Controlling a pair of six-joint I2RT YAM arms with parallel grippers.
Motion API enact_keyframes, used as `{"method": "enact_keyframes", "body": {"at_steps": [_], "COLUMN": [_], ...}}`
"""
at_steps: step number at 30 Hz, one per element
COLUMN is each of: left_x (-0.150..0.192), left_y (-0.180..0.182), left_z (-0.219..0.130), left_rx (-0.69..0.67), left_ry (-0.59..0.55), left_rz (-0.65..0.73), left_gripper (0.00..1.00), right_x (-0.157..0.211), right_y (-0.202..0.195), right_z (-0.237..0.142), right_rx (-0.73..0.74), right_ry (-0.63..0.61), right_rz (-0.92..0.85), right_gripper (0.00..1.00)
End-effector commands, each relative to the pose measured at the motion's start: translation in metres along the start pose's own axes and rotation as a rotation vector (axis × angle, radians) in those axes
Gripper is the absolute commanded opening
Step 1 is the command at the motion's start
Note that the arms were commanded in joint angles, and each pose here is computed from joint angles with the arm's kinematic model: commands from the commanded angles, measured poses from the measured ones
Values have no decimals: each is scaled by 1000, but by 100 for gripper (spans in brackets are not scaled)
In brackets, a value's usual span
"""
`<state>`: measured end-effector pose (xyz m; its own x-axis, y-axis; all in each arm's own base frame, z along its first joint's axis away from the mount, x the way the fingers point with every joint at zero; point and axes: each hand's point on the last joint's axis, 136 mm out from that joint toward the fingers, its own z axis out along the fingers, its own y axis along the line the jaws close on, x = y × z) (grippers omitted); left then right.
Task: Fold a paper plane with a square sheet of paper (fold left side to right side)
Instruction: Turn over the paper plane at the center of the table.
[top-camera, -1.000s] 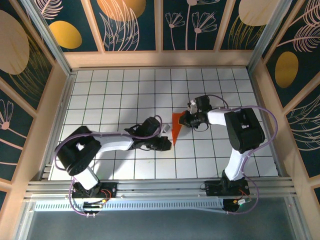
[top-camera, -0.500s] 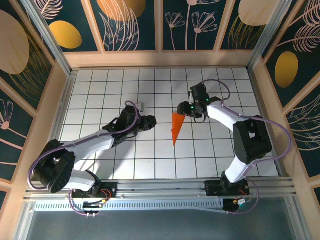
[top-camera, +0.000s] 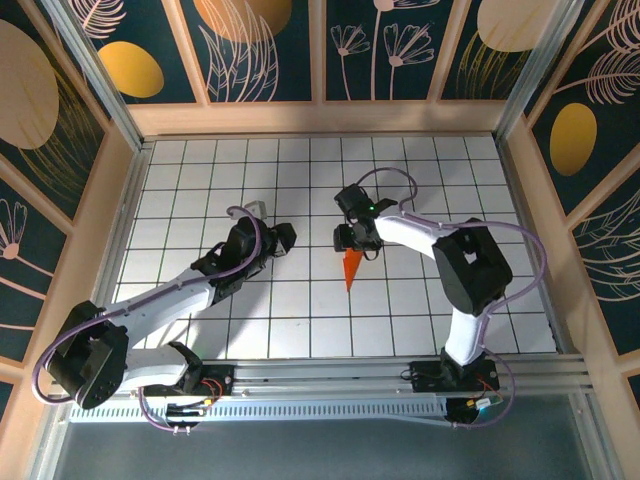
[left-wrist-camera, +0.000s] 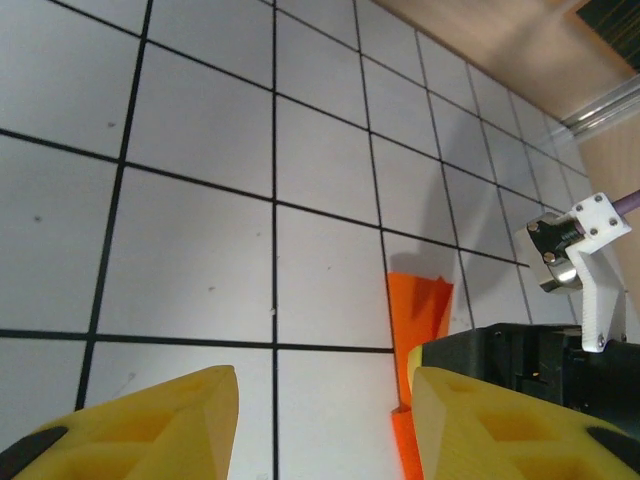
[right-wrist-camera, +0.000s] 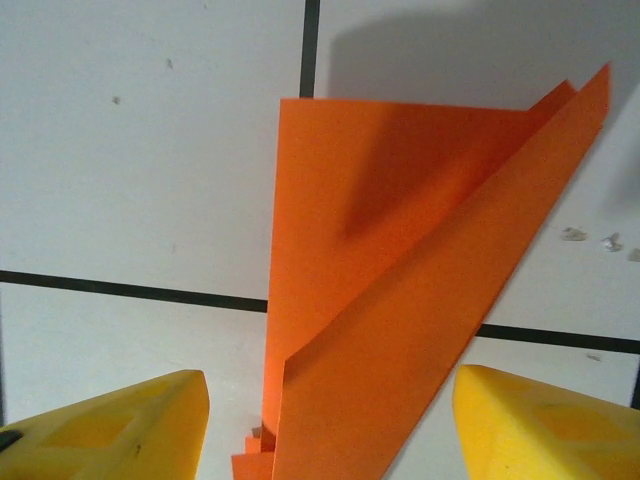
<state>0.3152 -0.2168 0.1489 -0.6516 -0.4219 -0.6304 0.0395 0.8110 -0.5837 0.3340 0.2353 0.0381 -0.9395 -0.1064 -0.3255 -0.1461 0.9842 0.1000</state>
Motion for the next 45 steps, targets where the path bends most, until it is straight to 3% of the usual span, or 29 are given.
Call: {"method": "enact_keyframes", "body": {"at_steps": [1, 5, 14, 19, 22, 32, 41, 45], "left_x": [-4, -5, -16, -28, -37, -63, -79, -80], "left_y": [8, 8, 8, 5, 7, 26, 32, 31], "left_z": [-3, -4, -11, -19, -27, -66, -93, -96], "left_rx": [-40, -48, -67, -61, -73, -134, -148, -144], "left_ry": [-14, -12, -50, -104, -146, -313, -416, -420], "left_rz": [-8, 1, 16, 10, 14, 33, 42, 48], "left_gripper": [49, 49, 51, 58, 64, 87, 94, 95], "right_x": [-1, -1, -7, -18, -28, -52, -45, -44], "right_y": [-5, -8, -14, -14, -11, 15, 47, 48], "right_z": [2, -2, -28, -58, -77, -143, -145, -125], "right_rx": [73, 84, 104, 71, -21, -652, -1016, -1042], "right_ry": [0, -11, -64, -141, -200, -371, -369, -349], "right_rz": [3, 7, 11, 25, 44, 103, 160, 214], "right_gripper": [62, 49, 1, 0, 0, 0, 0, 0]}}
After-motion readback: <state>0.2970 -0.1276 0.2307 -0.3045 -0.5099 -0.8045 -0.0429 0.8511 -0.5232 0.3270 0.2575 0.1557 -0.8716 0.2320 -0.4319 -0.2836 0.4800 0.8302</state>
